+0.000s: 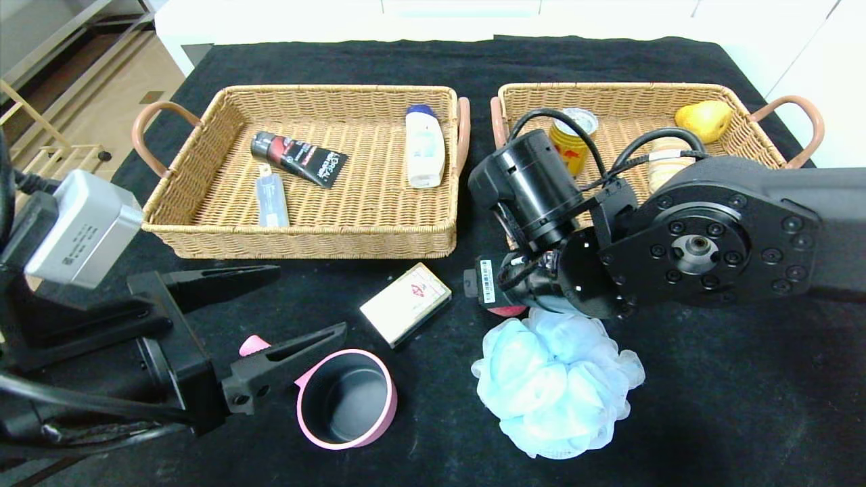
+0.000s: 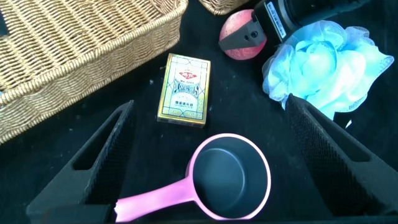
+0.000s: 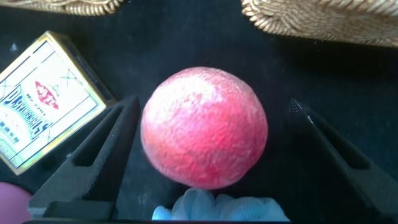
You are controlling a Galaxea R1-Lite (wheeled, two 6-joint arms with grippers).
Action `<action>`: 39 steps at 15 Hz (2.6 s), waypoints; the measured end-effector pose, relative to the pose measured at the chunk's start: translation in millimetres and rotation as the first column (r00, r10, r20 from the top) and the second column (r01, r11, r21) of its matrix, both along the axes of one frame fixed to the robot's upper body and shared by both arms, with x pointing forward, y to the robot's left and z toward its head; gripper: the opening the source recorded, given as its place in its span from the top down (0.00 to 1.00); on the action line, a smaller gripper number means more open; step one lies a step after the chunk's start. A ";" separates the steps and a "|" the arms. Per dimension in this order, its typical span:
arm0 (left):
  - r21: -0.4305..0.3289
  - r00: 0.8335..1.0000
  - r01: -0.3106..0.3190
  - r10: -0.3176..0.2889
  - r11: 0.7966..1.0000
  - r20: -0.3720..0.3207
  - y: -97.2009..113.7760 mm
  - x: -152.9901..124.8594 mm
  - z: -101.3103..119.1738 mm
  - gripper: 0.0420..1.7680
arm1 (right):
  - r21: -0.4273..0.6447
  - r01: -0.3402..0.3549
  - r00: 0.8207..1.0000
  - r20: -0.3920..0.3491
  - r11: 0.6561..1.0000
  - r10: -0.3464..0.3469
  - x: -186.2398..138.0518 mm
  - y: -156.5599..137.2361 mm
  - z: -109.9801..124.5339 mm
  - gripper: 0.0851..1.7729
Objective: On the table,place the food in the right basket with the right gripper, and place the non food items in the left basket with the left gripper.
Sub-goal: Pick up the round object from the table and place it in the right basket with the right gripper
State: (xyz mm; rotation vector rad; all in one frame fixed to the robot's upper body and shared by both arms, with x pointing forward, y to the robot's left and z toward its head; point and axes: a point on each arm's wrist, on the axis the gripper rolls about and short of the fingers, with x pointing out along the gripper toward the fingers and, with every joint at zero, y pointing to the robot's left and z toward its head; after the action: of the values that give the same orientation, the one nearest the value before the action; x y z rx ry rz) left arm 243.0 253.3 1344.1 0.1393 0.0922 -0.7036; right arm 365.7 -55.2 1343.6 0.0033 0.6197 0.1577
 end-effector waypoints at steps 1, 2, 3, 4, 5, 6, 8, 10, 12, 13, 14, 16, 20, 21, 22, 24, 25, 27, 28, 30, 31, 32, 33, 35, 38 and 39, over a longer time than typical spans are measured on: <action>0.000 1.000 0.000 0.000 1.000 -0.002 -0.1 0.3 -0.3 0.03 | 0.000 0.001 1.000 0.000 1.000 -0.001 0.6 0.0 -0.2 0.04; 0.001 1.000 0.000 0.000 1.000 -0.003 -0.2 0.4 -0.7 0.03 | -0.003 0.007 1.000 0.003 1.000 -0.007 0.9 -0.2 -0.3 0.11; 0.002 1.000 0.000 0.000 1.000 -0.004 -0.3 0.5 -1.0 0.03 | -0.004 0.014 1.000 0.008 1.000 -0.014 1.4 -0.1 -0.3 0.22; 0.002 1.000 0.000 0.000 1.000 -0.005 -0.3 0.6 -1.1 0.03 | -0.003 0.018 1.000 0.008 1.000 -0.018 1.6 0.0 -0.6 0.30; 0.002 1.000 0.000 0.000 1.000 -0.005 -0.3 0.6 -1.1 0.03 | -0.003 0.019 1.000 0.007 1.000 -0.019 1.7 0.3 -0.9 0.34; 0.002 1.000 0.000 0.000 1.000 -0.005 -0.3 0.6 -1.1 0.03 | -0.004 0.020 1.000 0.006 1.000 -0.020 1.8 1.0 -1.8 0.36; 0.003 1.000 0.000 0.000 1.000 -0.006 -0.4 0.8 -1.3 0.03 | -0.007 0.019 1.000 0.005 1.000 -0.019 1.8 1.8 -2.8 0.36; 0.003 1.000 0.000 0.000 1.000 -0.007 -0.5 1.0 -1.5 0.03 | -0.008 0.019 1.000 0.004 1.000 -0.019 1.8 1.9 -3.3 0.36; 0.003 1.000 0.000 0.000 1.000 -0.008 -0.6 1.2 -1.7 0.03 | -0.010 0.018 1.000 0.003 1.000 -0.018 2.0 1.8 -3.6 0.37; 0.004 1.000 0.000 0.000 1.000 -0.009 -0.7 1.4 -1.8 0.03 | -0.011 0.019 1.000 0.003 1.000 -0.019 2.0 1.6 -3.7 0.37; 0.004 1.000 0.000 0.000 1.000 -0.009 -0.8 1.6 -1.9 0.03 | -0.011 0.019 1.000 0.003 1.000 -0.019 2.1 1.6 -3.7 0.37; 0.005 1.000 0.000 0.000 1.000 -0.010 -1.0 2.0 -2.2 0.03 | -0.012 0.019 1.000 0.002 1.000 -0.019 2.2 1.7 -4.1 0.37; 0.006 1.000 0.001 -0.001 1.000 -0.011 -1.1 2.2 -2.5 0.03 | -0.012 0.019 1.000 0.001 1.000 -0.019 2.0 1.6 -4.2 0.37; 0.007 1.000 0.001 -0.001 1.000 -0.012 -1.1 2.2 -2.8 0.03 | -0.012 0.017 1.000 0.002 1.000 -0.017 1.3 1.6 -3.5 0.37; 0.007 1.000 0.001 -0.001 1.000 -0.012 -1.1 2.2 -2.8 0.03 | -0.010 0.014 1.000 0.004 1.000 -0.014 -0.2 1.4 -1.7 0.37; 0.009 1.000 0.003 -0.003 1.000 -0.009 -1.0 1.6 -2.6 0.03 | -0.011 0.013 1.000 0.014 1.000 -0.013 -4.4 0.4 2.9 0.37; 0.009 1.000 0.002 -0.002 1.000 -0.007 -0.9 1.4 -2.4 0.03 | -0.005 0.013 1.000 0.022 1.000 -0.013 -6.7 -1.2 7.4 0.37; 0.009 1.000 0.003 -0.003 1.000 -0.008 -1.0 1.3 -2.4 0.03 | 0.012 0.011 0.999 0.038 1.000 -0.011 -12.2 -6.2 17.9 0.37; 0.009 1.000 0.003 -0.003 1.000 -0.009 -1.0 1.3 -2.5 0.03 | 0.024 0.011 0.999 0.048 1.000 -0.012 -15.3 -9.5 23.9 0.37; 0.009 1.000 0.003 -0.003 1.000 -0.009 -1.0 1.4 -2.6 0.03 | 0.048 0.011 0.998 0.067 0.999 -0.014 -22.0 -16.8 36.1 0.37; 0.010 1.000 0.003 -0.003 1.000 -0.010 -1.1 1.6 -2.8 0.03 | 0.059 0.012 0.997 0.078 0.998 -0.017 -24.8 -20.6 41.8 0.37; 0.011 1.000 0.003 -0.003 1.000 -0.012 -1.3 1.9 -3.2 0.03 | 0.071 0.016 0.996 0.088 0.997 -0.022 -26.9 -25.2 47.6 0.37; 0.011 1.000 0.003 -0.003 1.000 -0.013 -1.4 2.2 -3.4 0.03 | 0.077 0.020 0.995 0.095 0.997 -0.028 -28.2 -29.8 52.3 0.37; 0.013 1.000 0.002 -0.002 1.000 -0.016 -1.7 2.8 -4.2 0.03 | 0.081 0.033 0.993 0.110 0.996 -0.042 -28.4 -39.6 60.4 0.37; 0.014 1.000 0.002 -0.002 1.000 -0.018 -1.9 3.2 -4.5 0.03 | 0.076 0.071 0.987 0.140 0.995 -0.081 -19.1 -57.2 69.4 0.37; 0.014 1.000 0.002 -0.002 1.000 -0.018 -1.9 3.2 -4.5 0.03 | 0.079 0.091 0.984 0.148 0.993 -0.102 -14.4 -63.9 72.0 0.37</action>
State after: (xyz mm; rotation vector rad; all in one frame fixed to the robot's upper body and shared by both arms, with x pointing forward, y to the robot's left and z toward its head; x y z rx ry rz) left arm 246.2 251.4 1339.5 0.1464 0.1142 -0.7065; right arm 351.3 -119.1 1415.5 0.0900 0.4608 0.0849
